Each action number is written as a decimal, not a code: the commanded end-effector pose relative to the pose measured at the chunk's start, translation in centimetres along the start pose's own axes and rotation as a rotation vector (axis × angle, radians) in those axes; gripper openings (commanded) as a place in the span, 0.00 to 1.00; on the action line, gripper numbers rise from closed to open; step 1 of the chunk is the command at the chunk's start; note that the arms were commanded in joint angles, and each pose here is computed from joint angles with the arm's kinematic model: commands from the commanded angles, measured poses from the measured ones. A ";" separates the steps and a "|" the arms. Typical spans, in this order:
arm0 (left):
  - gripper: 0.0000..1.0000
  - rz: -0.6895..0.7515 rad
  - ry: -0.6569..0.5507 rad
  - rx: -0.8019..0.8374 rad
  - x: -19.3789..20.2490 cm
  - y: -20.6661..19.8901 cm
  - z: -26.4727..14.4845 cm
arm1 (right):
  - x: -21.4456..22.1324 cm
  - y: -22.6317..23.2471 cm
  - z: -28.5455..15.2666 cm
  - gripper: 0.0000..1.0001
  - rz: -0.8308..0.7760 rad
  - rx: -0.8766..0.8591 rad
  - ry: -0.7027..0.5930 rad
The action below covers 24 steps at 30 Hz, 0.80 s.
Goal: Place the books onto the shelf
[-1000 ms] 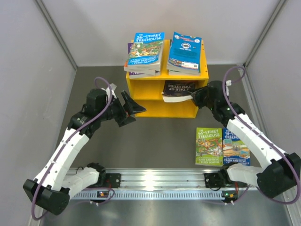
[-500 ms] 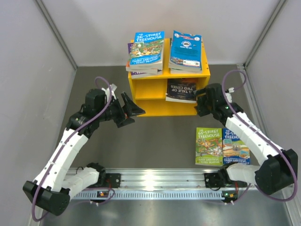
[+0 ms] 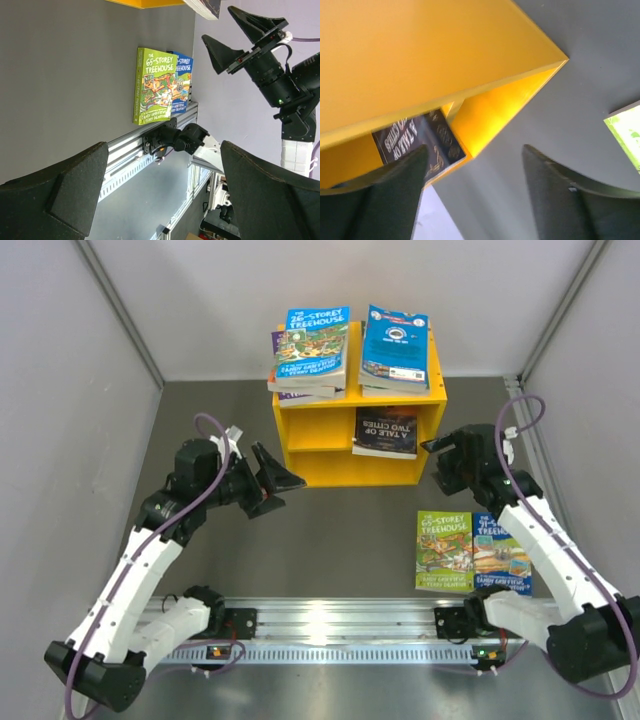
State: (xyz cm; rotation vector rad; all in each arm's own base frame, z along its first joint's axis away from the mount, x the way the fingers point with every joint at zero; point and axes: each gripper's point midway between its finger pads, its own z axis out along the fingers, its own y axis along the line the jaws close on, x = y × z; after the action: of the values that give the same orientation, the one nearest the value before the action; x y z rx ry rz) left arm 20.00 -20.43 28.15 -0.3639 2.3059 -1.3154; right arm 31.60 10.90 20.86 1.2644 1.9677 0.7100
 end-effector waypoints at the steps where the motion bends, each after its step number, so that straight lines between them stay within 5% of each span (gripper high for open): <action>1: 0.98 0.012 -0.046 0.034 -0.4 -0.7 -0.6 | 0.2 4.0 -2.7 0.71 -0.133 -0.164 0.054; 3: 0.98 0.006 -0.054 0.033 -0.4 -0.6 -0.8 | 1.6 4.1 -3.0 0.57 -0.150 -0.188 0.117; 7: 0.98 -0.001 -0.067 0.037 -0.4 -0.7 -1.0 | 3.5 3.2 -3.6 0.11 -0.183 -0.203 0.161; 9: 0.98 -0.005 -0.073 0.032 -0.4 -0.6 -1.1 | 4.5 2.4 -3.5 0.00 -0.194 -0.193 0.180; 24: 0.97 0.010 -0.127 -0.012 -0.6 -0.3 -2.6 | 3.5 4.6 0.3 0.00 -0.227 -0.189 0.155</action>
State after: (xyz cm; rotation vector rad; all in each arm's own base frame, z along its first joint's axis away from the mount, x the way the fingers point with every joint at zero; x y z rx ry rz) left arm 19.18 -19.02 28.73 -0.4360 2.2434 -1.2700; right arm 30.71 16.23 19.29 0.9454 2.1918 0.8327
